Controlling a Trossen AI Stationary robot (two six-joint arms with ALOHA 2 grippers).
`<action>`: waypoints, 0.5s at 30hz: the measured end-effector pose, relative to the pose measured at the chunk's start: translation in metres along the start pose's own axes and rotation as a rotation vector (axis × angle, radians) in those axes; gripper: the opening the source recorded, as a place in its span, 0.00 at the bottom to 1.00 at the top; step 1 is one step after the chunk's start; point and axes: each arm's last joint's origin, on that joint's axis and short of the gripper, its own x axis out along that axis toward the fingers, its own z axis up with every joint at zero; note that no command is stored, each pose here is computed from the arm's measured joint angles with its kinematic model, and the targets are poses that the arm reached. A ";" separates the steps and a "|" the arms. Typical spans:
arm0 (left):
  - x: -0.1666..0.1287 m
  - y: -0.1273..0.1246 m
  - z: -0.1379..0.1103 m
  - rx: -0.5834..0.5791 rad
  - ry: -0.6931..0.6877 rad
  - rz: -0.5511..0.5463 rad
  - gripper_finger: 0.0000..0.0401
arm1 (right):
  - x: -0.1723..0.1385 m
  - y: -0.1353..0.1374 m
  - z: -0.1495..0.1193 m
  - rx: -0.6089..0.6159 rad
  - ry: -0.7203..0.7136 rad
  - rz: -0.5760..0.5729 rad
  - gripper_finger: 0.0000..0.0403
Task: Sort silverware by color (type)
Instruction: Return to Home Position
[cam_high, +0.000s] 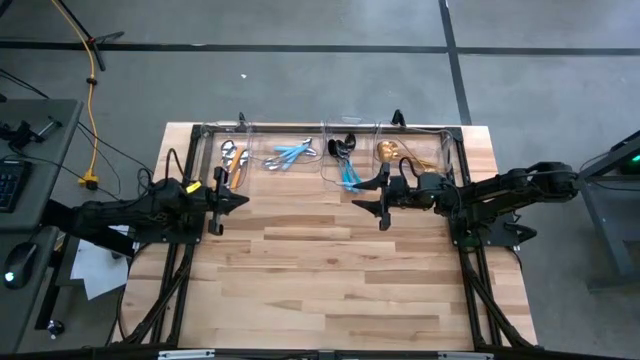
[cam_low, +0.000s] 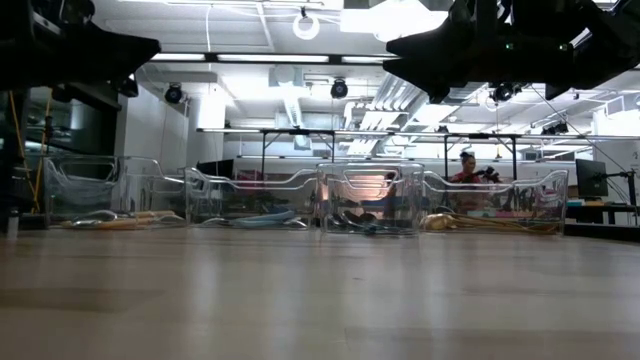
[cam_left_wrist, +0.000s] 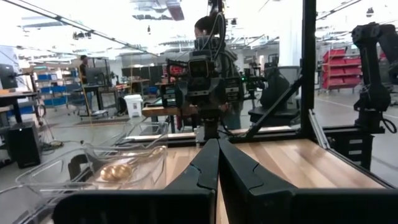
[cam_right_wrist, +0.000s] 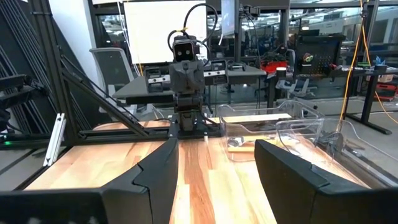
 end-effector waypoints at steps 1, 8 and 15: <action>0.000 0.000 0.000 0.003 -0.002 -0.002 0.00 | 0.000 0.000 0.000 0.000 0.001 -0.001 0.49; 0.000 0.000 -0.001 0.004 0.014 -0.003 0.00 | 0.000 0.000 0.000 0.000 0.002 0.000 0.49; 0.000 0.000 -0.009 -0.009 0.094 -0.001 0.00 | 0.000 0.000 0.000 0.000 0.002 0.000 0.49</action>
